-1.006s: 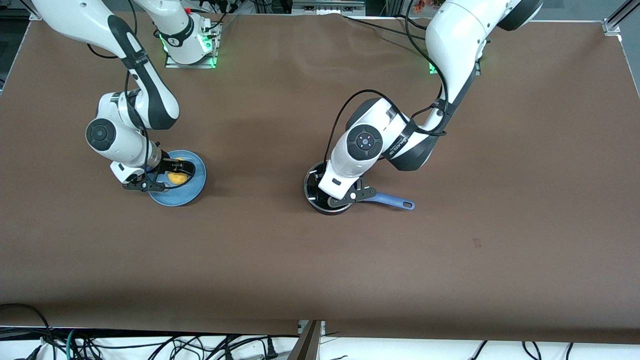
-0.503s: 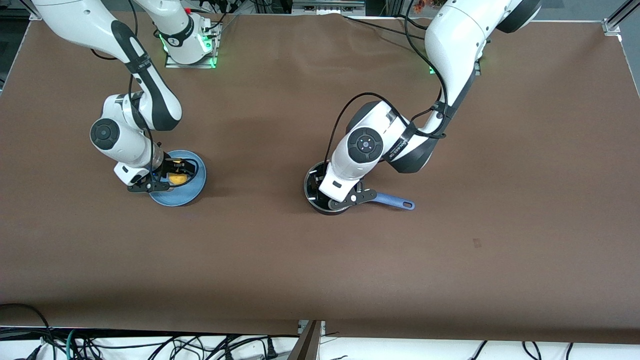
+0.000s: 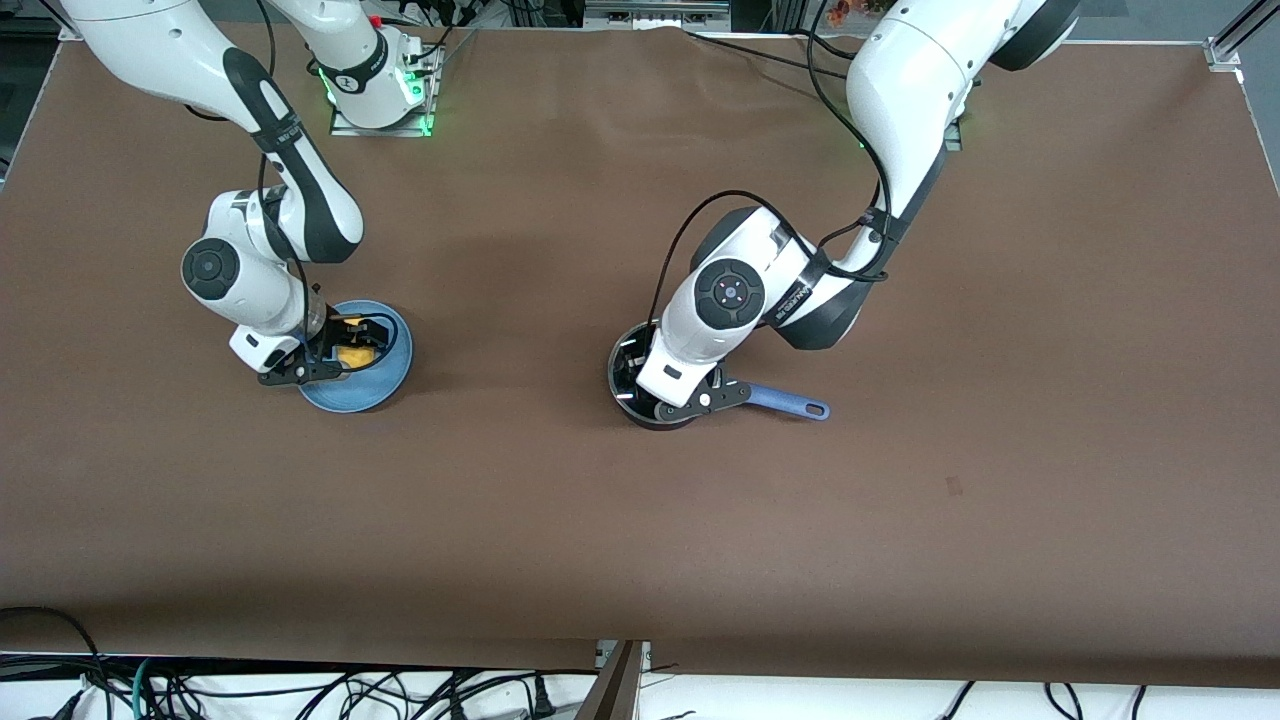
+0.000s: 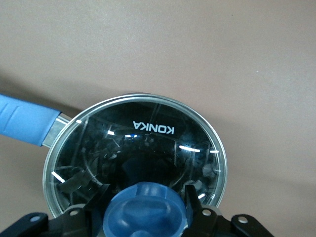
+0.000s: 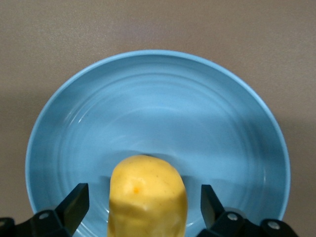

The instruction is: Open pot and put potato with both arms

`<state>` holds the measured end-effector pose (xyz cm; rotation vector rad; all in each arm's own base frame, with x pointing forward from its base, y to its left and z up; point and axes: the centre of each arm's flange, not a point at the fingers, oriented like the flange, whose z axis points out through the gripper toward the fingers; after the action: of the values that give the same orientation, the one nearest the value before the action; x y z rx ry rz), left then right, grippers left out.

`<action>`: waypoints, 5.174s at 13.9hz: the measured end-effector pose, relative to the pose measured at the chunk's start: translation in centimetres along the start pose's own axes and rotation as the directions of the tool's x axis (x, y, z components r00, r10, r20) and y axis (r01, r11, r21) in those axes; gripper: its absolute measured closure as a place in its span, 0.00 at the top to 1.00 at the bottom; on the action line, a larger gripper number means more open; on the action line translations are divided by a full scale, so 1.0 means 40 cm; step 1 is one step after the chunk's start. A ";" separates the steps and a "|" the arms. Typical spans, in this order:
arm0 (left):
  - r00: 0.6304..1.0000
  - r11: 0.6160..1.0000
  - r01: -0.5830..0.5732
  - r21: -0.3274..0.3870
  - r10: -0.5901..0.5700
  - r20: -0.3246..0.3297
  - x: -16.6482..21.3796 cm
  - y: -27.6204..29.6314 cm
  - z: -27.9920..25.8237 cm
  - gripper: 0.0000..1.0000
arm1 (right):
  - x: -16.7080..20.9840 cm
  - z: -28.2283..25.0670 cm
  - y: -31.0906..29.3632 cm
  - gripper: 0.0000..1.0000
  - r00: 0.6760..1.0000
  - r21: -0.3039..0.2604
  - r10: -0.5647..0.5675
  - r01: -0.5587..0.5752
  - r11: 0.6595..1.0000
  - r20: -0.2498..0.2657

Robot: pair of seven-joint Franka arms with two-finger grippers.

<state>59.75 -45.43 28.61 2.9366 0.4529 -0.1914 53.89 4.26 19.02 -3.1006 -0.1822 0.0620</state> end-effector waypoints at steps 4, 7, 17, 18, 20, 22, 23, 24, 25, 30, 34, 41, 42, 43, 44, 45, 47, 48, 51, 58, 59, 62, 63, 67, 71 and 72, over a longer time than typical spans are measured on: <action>0.999 1.000 -0.017 0.010 0.017 -0.027 0.004 0.004 -0.015 0.65 | -0.003 0.003 0.000 0.99 1.000 0.000 -0.002 0.002 1.000 0.007; 0.999 1.000 -0.017 0.026 0.018 -0.033 0.016 -0.002 -0.059 0.61 | -0.004 0.003 0.000 0.78 1.000 0.000 -0.002 0.002 1.000 0.008; 0.974 0.971 -0.226 0.079 0.225 0.028 0.243 -0.337 -0.402 0.61 | 0.076 -0.140 -0.057 0.58 0.999 0.009 -0.037 0.037 0.999 -0.007; 0.967 0.965 -0.253 0.068 0.250 0.047 0.281 -0.410 -0.415 0.61 | 0.100 -0.182 -0.101 0.58 0.999 0.019 -0.036 0.036 0.999 -0.007; 0.949 0.949 -0.310 0.061 0.305 0.079 0.334 -0.554 -0.427 0.61 | 0.137 -0.254 -0.231 0.58 0.999 0.047 0.025 -0.023 0.999 -0.034; 0.929 0.932 -0.359 0.061 0.350 0.117 0.356 -0.696 -0.427 0.61 | 0.151 -0.300 -0.396 0.58 0.994 0.078 0.087 -0.082 0.994 -0.060; 0.921 0.925 -0.375 0.059 0.365 0.135 0.360 -0.767 -0.421 0.61 | 0.155 -0.314 -0.477 0.58 0.992 0.093 0.109 -0.102 0.990 -0.070; 0.915 0.920 -0.388 0.056 0.377 0.141 0.365 -0.832 -0.407 0.61 | 0.162 -0.327 -0.549 0.58 0.989 0.109 0.126 -0.117 0.987 -0.080; 0.912 0.916 -0.397 0.051 0.387 0.134 0.371 -0.887 -0.388 0.61 | 0.171 -0.336 -0.613 0.58 0.986 0.127 0.142 -0.130 0.983 -0.088; 0.914 0.912 -0.404 0.063 0.402 0.052 0.415 -0.985 -0.241 0.61 | 0.180 -0.314 -0.910 0.58 0.972 0.207 0.225 -0.206 0.956 -0.072; 0.925 0.923 -0.378 0.069 0.379 -0.005 0.481 -1.057 -0.125 0.61 | 0.183 -0.277 -1.088 0.58 0.966 0.263 0.253 -0.229 0.937 -0.059; 0.935 0.935 -0.353 0.045 0.355 -0.030 0.571 -1.192 -0.073 0.76 | 0.189 -0.116 -1.150 0.58 0.969 0.281 0.231 -0.199 0.939 -0.088; 0.937 0.937 -0.345 0.044 0.347 -0.035 0.577 -1.209 -0.080 0.84 | 0.188 -0.099 -1.152 0.58 0.969 0.276 0.230 -0.197 0.941 -0.092; 0.939 0.940 -0.339 0.044 0.341 -0.042 0.583 -1.226 -0.089 0.95 | 0.186 -0.086 -1.156 0.58 0.969 0.274 0.228 -0.195 0.942 -0.094; 0.940 0.941 -0.334 0.045 0.336 -0.049 0.590 -1.236 -0.099 1.00 | 0.183 -0.077 -1.161 0.58 0.970 0.272 0.225 -0.191 0.943 -0.096; 0.941 0.943 -0.331 0.045 0.333 -0.053 0.595 -1.242 -0.109 1.00 | 0.179 -0.071 -1.167 0.58 0.970 0.271 0.221 -0.188 0.944 -0.096; 0.943 0.944 -0.328 0.044 0.330 -0.041 0.597 -1.247 -0.134 1.00 | 0.175 -0.064 -1.171 0.58 0.971 0.268 0.218 -0.186 0.945 -0.095; 0.943 0.943 -0.331 0.045 0.332 -0.031 0.594 -1.242 -0.161 1.00 | 0.176 -0.063 -1.170 0.65 0.971 0.266 0.216 -0.183 0.946 -0.098; 0.936 0.934 -0.351 0.063 0.353 -0.017 0.558 -1.202 -0.317 1.00 | 0.185 -0.079 -1.172 0.93 0.972 0.256 0.194 -0.155 0.954 -0.135; 0.916 0.909 -0.396 0.129 0.402 -0.017 0.395 -1.101 -0.666 1.00 | 0.241 -0.290 -1.116 1.00 0.979 0.151 0.179 -0.164 0.975 -0.096; 0.916 0.908 -0.397 0.135 0.402 -0.007 0.373 -1.095 -0.709 1.00 | 0.257 -0.336 -1.078 1.00 0.982 0.130 0.163 -0.151 0.980 -0.092; 0.910 0.901 -0.411 0.139 0.414 0.009 0.326 -1.062 -0.816 1.00 | 0.308 -0.479 -0.891 1.00 0.991 0.056 0.123 -0.119 0.991 -0.058; 0.904 0.894 -0.425 0.140 0.428 0.007 0.316 -1.041 -0.832 1.00 | 0.313 -0.524 -0.820 1.00 0.994 0.024 0.104 -0.103 0.994 -0.029; 0.856 0.839 -0.509 0.194 0.516 0.012 0.232 -0.877 -0.857 1.00 | 0.303 -0.688 -0.547 1.00 0.997 -0.050 0.016 -0.013 0.999 0.079; 0.875 0.848 -0.474 0.237 0.484 0.018 0.162 -0.901 -0.883 1.00 | 0.303 -0.809 -0.250 1.00 0.996 -0.049 -0.028 0.033 0.998 0.085; 0.888 0.862 -0.451 0.233 0.460 0.016 0.150 -0.923 -0.884 1.00 | 0.292 -0.841 -0.189 1.00 0.996 -0.049 -0.035 0.039 0.998 0.083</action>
<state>57.61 -2.59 57.06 3.1711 -0.2918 -0.1285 66.03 12.04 52.46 -3.1462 -0.2469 0.1877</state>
